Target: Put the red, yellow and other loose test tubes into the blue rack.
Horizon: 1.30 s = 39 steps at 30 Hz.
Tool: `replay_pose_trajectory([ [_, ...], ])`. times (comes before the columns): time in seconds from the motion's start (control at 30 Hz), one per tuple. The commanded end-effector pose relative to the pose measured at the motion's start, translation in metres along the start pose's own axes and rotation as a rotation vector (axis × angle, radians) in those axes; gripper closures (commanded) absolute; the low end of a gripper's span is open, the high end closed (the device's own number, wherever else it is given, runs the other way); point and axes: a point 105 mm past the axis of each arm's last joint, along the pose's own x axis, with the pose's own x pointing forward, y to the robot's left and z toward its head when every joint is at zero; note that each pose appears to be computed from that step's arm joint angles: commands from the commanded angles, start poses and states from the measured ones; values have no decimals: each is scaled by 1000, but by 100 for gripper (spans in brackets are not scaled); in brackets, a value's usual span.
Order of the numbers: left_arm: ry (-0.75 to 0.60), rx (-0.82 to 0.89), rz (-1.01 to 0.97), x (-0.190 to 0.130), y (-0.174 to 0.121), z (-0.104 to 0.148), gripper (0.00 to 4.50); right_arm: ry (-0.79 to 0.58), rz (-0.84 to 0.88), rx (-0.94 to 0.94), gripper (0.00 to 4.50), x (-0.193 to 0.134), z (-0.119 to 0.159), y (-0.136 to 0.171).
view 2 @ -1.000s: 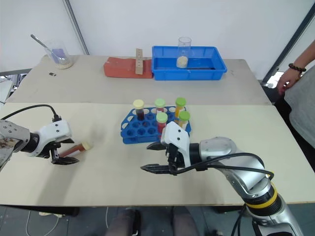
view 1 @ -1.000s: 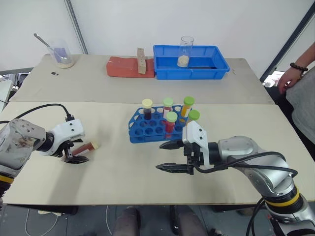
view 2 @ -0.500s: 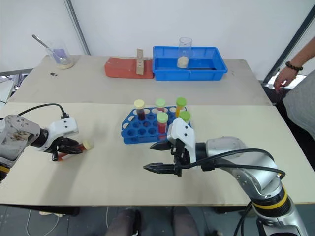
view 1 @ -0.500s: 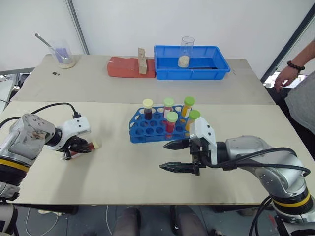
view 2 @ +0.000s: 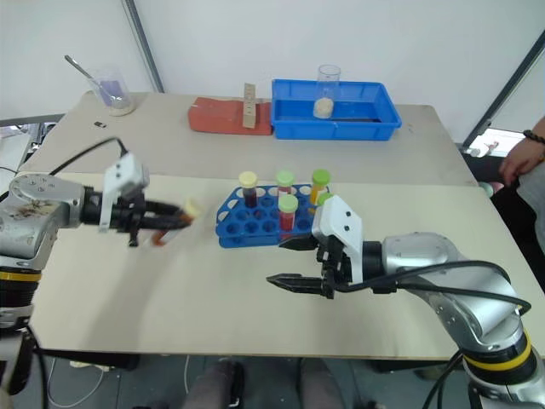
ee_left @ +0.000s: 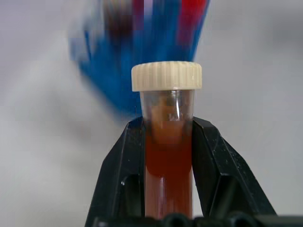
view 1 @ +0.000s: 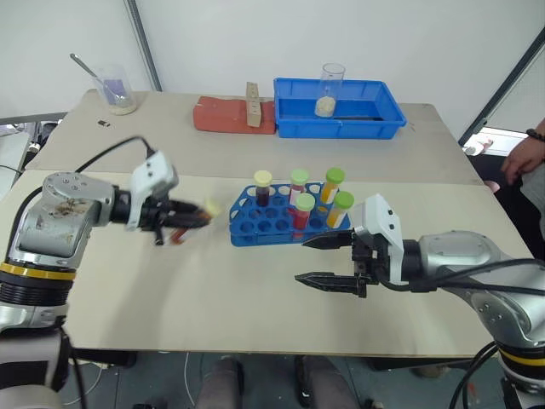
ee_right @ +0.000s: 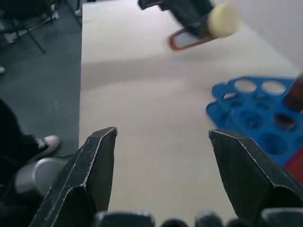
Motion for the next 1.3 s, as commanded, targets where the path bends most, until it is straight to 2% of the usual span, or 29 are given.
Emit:
replay_pose_trajectory([
  [0.03,-190,3,99,15,-4,26,364,0,-20,-60,103,-15,6,4],
  [0.17,-326,-14,196,38,-7,26,364,40,-36,-37,103,-21,1,7],
  [0.37,-423,-31,272,62,-6,20,364,69,-90,-30,103,-24,-2,1],
  [0.67,-418,-22,240,90,-13,6,364,95,-128,-17,103,-33,-3,4],
  [1.07,-417,-32,210,107,-17,-9,364,111,-169,5,103,-37,-7,6],
  [1.3,-445,-26,266,106,-14,-13,364,107,-189,8,103,-38,-8,5],
])
